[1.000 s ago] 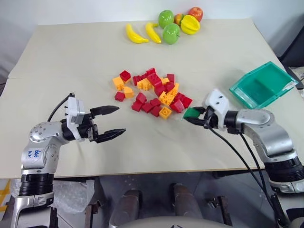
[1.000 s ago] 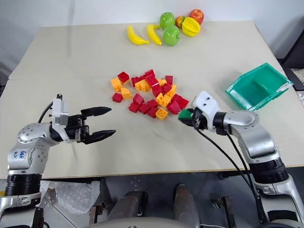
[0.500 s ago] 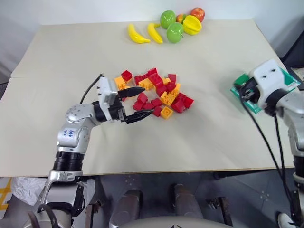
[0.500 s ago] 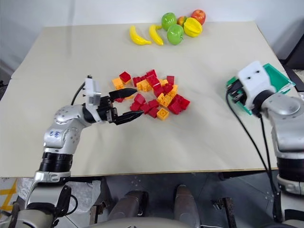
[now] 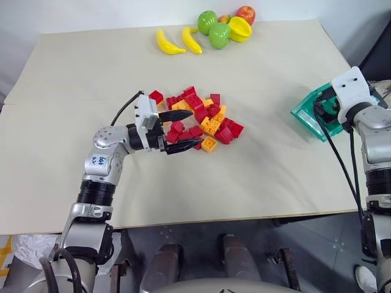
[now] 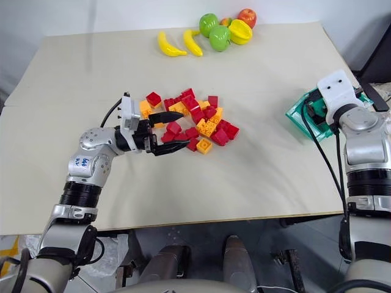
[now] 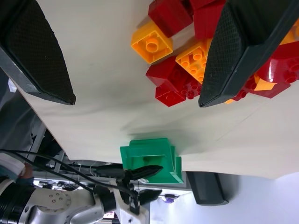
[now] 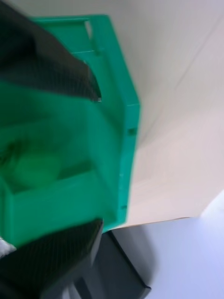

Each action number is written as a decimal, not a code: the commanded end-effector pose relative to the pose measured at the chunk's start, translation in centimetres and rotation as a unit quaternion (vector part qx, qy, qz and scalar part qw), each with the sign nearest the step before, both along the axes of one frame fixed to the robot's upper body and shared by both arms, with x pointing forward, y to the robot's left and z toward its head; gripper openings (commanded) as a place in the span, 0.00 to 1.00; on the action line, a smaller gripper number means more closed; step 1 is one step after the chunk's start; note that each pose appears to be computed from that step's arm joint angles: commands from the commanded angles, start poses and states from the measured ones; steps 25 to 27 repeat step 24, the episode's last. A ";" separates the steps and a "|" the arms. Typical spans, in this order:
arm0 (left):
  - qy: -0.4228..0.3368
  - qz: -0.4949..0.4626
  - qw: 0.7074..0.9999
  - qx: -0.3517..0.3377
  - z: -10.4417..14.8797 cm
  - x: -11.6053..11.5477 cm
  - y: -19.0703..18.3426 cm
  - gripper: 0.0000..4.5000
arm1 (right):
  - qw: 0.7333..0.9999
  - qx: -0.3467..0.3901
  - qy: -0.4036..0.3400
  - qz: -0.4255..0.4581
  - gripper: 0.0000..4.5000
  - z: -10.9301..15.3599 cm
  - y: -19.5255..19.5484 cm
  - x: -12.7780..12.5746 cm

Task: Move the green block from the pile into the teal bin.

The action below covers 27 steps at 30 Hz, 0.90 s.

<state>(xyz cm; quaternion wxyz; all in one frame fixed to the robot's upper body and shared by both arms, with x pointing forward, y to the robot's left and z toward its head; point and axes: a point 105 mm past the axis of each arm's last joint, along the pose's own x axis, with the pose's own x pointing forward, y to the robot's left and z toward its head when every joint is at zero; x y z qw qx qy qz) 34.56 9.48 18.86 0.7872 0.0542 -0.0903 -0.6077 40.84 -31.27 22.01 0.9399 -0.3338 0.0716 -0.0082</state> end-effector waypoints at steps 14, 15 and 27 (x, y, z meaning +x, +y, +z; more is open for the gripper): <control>0.055 0.224 0.973 0.013 -1.4 -3.0 12.6 1.00 | 0.868 0.170 0.144 0.443 1.00 -3.3 10.5 -6.9; 0.052 0.236 0.970 0.015 -1.8 -3.8 14.0 1.00 | 0.865 0.172 0.150 0.447 1.00 -4.0 10.3 -6.8; 0.035 0.260 0.964 0.033 -2.7 -8.2 18.5 1.00 | 0.852 0.189 0.154 0.464 1.00 -4.9 10.0 -5.9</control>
